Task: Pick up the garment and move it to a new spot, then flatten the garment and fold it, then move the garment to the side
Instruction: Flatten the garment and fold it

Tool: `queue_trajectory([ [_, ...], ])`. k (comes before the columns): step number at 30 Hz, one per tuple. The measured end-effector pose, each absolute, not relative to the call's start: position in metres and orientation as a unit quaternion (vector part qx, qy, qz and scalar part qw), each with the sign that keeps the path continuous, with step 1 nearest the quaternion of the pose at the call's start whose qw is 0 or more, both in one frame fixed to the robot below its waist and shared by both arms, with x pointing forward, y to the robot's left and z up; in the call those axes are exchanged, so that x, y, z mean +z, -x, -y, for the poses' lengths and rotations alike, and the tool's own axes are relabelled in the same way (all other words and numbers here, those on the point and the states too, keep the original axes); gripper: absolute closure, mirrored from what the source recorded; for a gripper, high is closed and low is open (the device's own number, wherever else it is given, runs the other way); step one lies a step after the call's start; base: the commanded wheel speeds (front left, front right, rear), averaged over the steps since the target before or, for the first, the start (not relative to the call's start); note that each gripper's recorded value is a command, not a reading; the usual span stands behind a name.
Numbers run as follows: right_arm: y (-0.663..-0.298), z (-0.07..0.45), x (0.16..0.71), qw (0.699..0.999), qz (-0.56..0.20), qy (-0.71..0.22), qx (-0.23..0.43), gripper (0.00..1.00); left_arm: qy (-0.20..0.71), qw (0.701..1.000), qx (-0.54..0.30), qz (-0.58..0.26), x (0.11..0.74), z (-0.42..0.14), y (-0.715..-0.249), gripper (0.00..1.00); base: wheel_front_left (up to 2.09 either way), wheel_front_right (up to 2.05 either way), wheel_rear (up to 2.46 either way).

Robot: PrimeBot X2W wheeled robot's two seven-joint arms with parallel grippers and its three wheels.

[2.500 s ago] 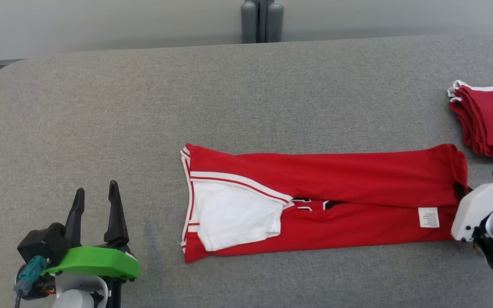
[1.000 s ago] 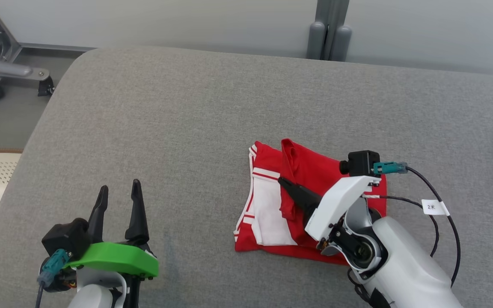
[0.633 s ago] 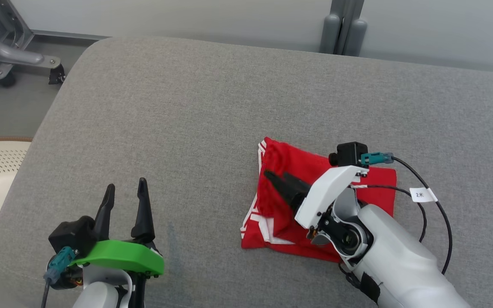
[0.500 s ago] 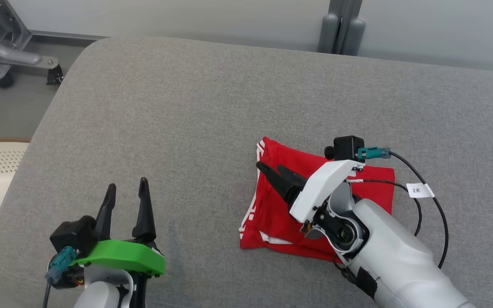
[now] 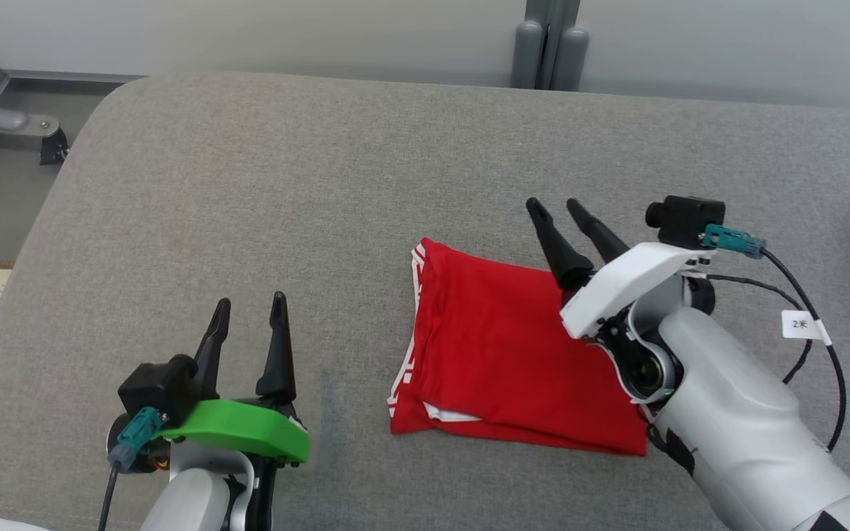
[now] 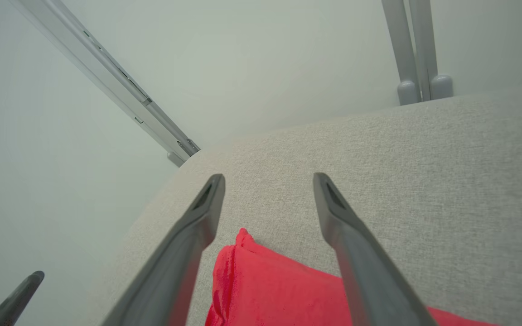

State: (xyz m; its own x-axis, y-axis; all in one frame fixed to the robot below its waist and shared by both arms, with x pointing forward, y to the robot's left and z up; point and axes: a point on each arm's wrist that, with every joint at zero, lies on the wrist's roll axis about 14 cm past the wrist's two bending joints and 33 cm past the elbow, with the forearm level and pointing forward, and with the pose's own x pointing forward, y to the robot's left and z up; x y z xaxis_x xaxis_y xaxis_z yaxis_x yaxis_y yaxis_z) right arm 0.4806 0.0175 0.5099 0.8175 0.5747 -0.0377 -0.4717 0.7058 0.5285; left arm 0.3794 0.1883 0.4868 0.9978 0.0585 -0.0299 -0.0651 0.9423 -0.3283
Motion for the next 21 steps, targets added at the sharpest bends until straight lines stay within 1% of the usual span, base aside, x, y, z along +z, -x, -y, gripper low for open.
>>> queue_trajectory([
  [4,-0.489,0.018,0.516,0.943,-0.049,-0.210,0.254,0.00,0.162,0.987,0.010,-0.002,0.493,-0.176,-0.388,0.00,0.00,0.00,0.00],
  [10,-0.478,0.067,0.509,0.966,-0.016,-0.161,0.201,0.00,0.168,0.986,-0.021,0.011,0.504,-0.156,-0.395,0.00,0.00,0.00,0.00],
  [16,-0.451,0.114,0.516,0.982,0.030,-0.129,0.131,0.00,0.168,0.985,-0.032,0.020,0.508,-0.148,-0.392,0.00,0.00,0.00,0.00],
  [21,-0.415,0.137,0.507,0.988,0.032,-0.128,0.086,0.00,0.163,0.986,-0.028,0.007,0.497,-0.149,-0.378,0.00,0.00,0.00,0.00],
])
